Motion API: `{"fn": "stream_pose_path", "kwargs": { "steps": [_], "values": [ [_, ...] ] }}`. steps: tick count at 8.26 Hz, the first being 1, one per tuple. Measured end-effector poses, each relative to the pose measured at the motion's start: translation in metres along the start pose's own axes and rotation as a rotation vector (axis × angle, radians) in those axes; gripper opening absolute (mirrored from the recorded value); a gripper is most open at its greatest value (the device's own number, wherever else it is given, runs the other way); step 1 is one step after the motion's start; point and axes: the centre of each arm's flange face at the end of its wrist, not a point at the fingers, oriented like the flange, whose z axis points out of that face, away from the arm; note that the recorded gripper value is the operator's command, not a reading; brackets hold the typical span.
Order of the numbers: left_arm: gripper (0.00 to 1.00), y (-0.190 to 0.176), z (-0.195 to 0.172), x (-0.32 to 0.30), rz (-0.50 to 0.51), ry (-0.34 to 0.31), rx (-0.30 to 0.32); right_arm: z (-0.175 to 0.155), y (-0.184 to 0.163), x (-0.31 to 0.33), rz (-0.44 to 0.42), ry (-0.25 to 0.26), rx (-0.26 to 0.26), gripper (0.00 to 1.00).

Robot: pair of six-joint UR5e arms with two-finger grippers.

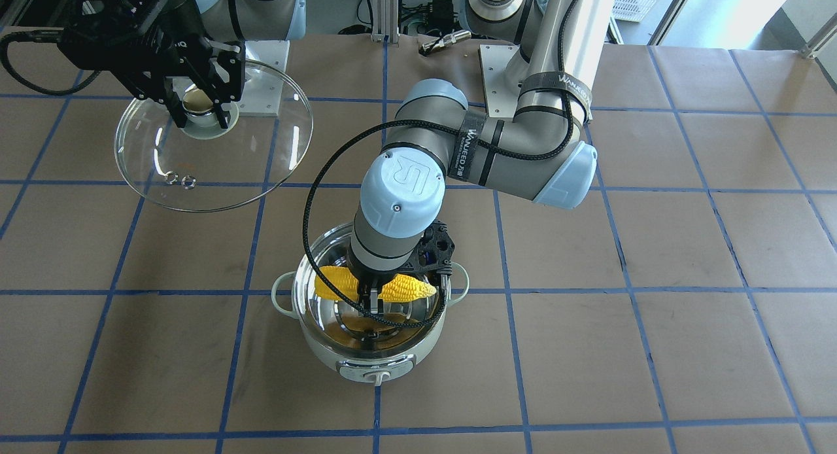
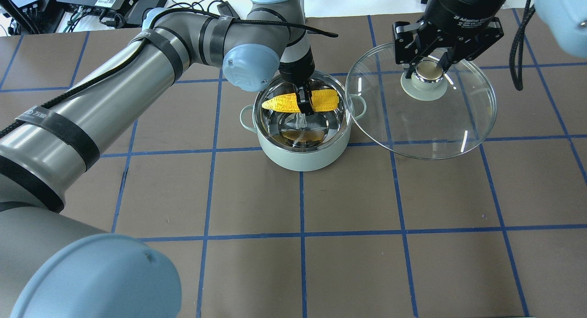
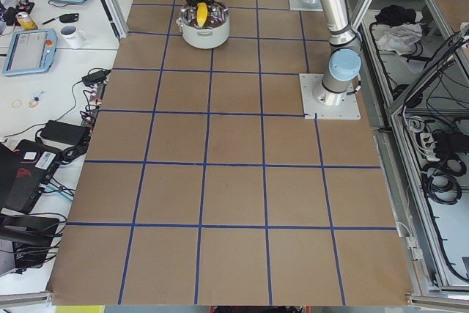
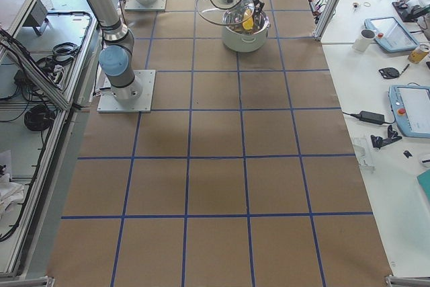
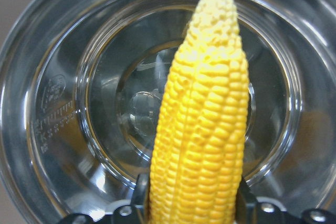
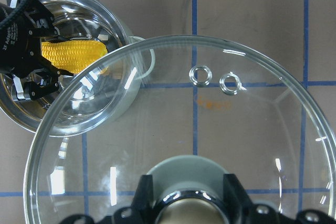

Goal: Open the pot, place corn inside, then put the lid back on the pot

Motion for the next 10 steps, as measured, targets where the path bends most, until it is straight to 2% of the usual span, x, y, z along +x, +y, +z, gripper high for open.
{"fn": "stream_pose_path", "kwargs": {
  "steps": [2,4,6,7,8,10],
  "values": [
    [0.94,0.0,-0.005,0.001,0.011,0.008,-0.002,0.0,0.0,0.001,0.0,0.001,-0.003,0.31],
    [0.97,-0.001,-0.027,-0.002,0.079,0.035,-0.011,0.001,0.0,0.001,0.001,0.002,-0.005,0.31],
    [1.0,-0.004,-0.074,-0.021,0.278,0.097,0.007,0.001,-0.001,0.002,0.004,0.004,-0.005,0.31],
    [1.0,-0.012,-0.086,-0.033,0.416,0.09,0.041,0.003,-0.004,0.004,0.008,0.005,-0.006,0.31],
    [1.0,-0.027,-0.1,-0.038,0.532,0.087,0.063,0.008,-0.009,0.006,0.011,0.006,-0.009,0.31],
    [1.0,-0.088,-0.142,-0.026,0.658,0.118,0.128,0.018,-0.026,0.003,0.005,0.001,-0.005,0.31]
  ]
}}
